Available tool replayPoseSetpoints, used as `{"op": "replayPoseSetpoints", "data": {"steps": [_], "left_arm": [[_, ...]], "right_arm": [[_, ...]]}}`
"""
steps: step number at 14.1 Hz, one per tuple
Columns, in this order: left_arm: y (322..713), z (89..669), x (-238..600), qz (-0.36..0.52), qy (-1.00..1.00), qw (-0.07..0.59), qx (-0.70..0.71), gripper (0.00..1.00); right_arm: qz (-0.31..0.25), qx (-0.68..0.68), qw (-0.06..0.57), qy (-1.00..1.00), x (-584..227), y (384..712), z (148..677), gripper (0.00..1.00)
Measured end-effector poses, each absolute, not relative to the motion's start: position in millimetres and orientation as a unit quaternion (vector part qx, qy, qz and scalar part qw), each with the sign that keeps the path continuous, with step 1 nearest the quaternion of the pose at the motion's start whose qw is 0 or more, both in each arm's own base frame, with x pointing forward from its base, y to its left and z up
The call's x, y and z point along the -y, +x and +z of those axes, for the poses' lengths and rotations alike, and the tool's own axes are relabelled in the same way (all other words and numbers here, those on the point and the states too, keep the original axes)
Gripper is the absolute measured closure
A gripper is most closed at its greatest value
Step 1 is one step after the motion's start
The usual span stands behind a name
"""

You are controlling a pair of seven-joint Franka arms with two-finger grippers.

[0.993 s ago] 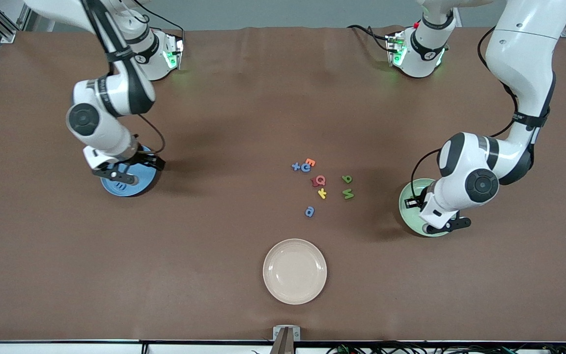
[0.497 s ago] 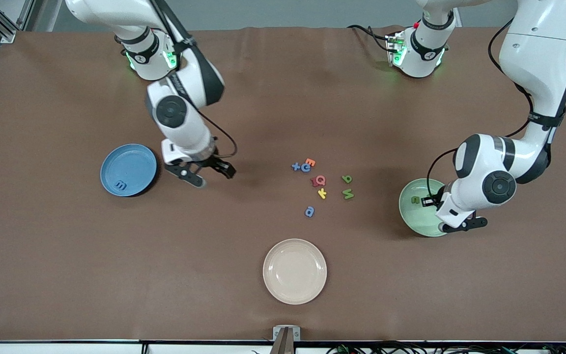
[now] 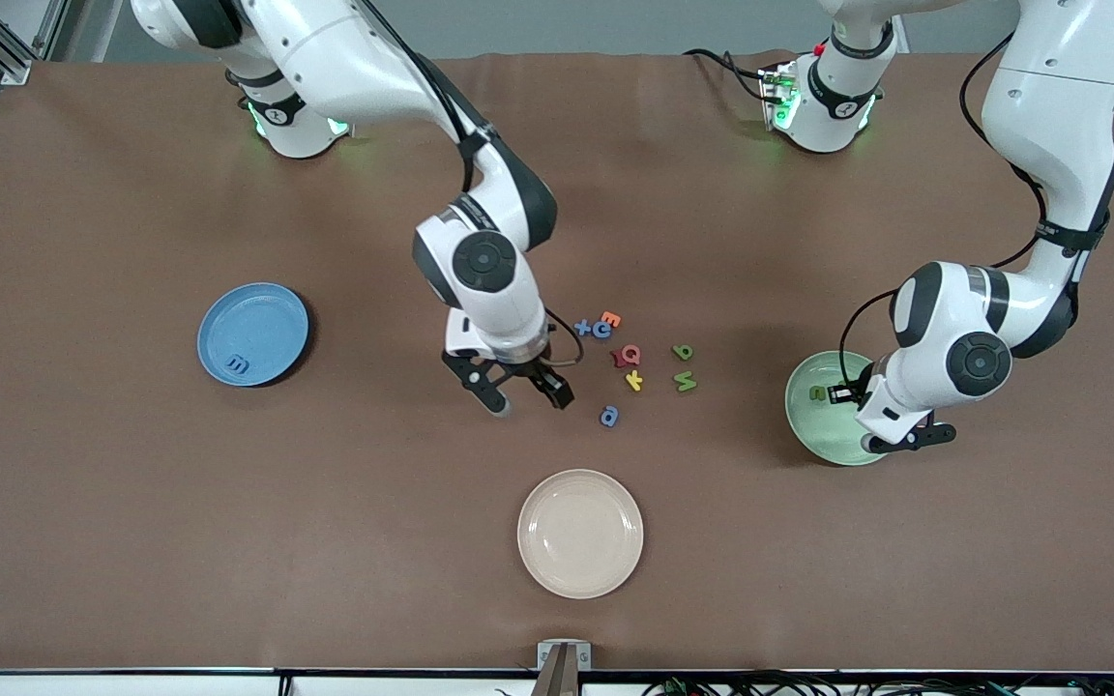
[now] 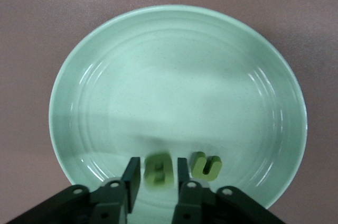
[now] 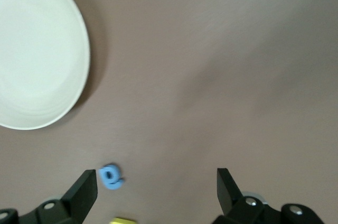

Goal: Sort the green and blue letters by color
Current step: 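Release the m on the blue plate while the left gripper places B, then lower the left gripper to the green z while the right gripper lowers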

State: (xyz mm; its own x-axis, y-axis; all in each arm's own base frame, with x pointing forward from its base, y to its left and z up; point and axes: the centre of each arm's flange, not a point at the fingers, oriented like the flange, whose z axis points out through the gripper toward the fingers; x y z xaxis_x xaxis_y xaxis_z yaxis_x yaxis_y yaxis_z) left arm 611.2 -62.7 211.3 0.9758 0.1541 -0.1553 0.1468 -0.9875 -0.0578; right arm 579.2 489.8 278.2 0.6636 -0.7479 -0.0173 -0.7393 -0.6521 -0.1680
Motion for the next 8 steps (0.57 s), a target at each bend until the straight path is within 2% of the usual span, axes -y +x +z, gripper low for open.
{"op": "replayPoseSetpoints", "data": {"steps": [1,2,6,8], "left_arm": [[611,211,63,0.079,-0.994,0.023,0.076,0.61],[611,212,63,0.079,-0.994,0.022,0.075,0.54],[614,222,90,0.069,-0.995,0.012,0.065,0.15],[615,236,119,0.061,-0.995,0.003,0.076,0.00]], "right_arm": [[-0.029,-0.411,0.084,-0.907,-499,583,271,0.00],[-0.032,-0.410,0.089,-0.907,-508,585,265,0.00],[-0.051,-0.389,0.118,-0.912,-536,588,247,0.00],[-0.057,-0.372,0.121,-0.919,-547,584,237,0.00]]}}
